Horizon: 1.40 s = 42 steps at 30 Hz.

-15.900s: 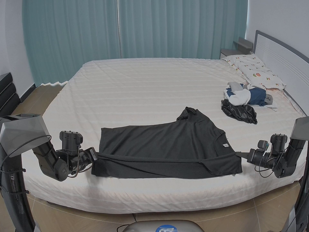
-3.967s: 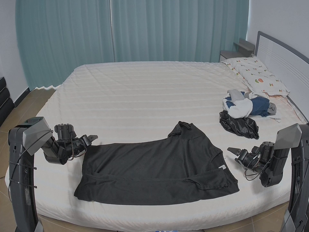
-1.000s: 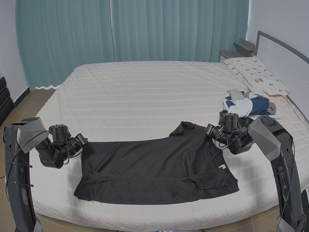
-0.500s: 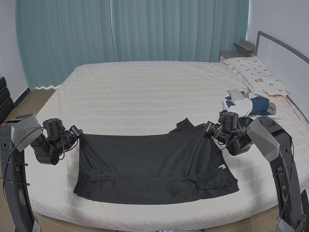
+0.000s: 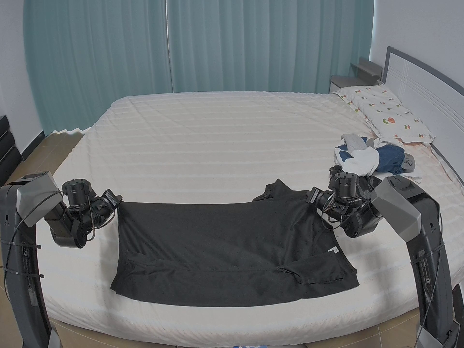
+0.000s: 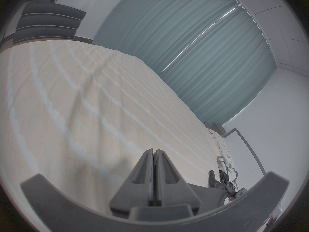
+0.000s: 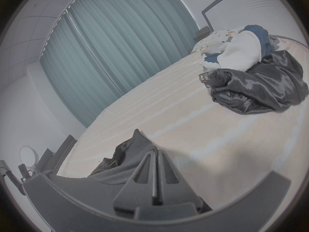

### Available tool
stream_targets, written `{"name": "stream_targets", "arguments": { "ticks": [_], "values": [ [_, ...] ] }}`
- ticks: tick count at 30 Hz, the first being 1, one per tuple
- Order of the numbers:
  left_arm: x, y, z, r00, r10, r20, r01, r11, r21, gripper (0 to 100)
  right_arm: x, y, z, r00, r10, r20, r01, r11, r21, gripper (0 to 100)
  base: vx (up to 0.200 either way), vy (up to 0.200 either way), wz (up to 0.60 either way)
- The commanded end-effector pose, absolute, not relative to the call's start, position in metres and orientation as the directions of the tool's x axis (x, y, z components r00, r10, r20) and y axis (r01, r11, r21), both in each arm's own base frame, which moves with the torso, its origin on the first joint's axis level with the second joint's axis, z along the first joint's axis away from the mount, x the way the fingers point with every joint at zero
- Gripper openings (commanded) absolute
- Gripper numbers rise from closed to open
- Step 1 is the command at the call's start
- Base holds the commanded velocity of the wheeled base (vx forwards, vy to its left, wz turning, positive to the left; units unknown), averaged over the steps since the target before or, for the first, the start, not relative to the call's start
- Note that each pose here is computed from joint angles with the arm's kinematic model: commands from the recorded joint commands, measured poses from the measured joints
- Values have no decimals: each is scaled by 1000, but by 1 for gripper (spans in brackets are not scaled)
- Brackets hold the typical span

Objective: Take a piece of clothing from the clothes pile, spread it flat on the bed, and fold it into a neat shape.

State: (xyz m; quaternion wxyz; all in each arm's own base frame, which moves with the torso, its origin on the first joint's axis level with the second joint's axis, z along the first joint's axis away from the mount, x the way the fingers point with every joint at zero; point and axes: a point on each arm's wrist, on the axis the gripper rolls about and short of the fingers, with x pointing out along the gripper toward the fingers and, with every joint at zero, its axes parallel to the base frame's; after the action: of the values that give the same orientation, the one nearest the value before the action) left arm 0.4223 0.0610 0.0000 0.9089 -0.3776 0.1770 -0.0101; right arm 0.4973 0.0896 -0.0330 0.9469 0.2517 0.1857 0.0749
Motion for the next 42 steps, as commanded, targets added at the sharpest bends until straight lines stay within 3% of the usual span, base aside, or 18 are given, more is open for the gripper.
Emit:
{"name": "stream_targets", "arguments": {
  "ticks": [1,8,15,24,32,42],
  "values": [
    [418,65,-2,932,-164,-323,-116,710,-695,0,485,87,-16,914,266,-308,-73,852,518,0,0,0,0],
    [413,64,2,943,-196,-269,-52,710,-702,0,488,76,7,940,260,-219,-106,837,538,0,0,0,0],
    [414,65,3,951,-187,-244,-40,712,-701,0,487,80,3,943,270,-194,-124,827,548,0,0,0,0],
    [413,68,1,952,-184,-245,-39,721,-692,0,472,78,-16,919,280,-279,-92,838,538,0,0,0,0],
    [408,75,2,952,-179,-249,-44,723,-689,0,464,67,-2,912,299,-280,-107,833,543,0,0,0,0],
    [398,73,-8,928,-233,-290,2,783,-622,0,447,60,-8,884,324,-338,-94,830,550,0,0,0,0]
  ]
}}
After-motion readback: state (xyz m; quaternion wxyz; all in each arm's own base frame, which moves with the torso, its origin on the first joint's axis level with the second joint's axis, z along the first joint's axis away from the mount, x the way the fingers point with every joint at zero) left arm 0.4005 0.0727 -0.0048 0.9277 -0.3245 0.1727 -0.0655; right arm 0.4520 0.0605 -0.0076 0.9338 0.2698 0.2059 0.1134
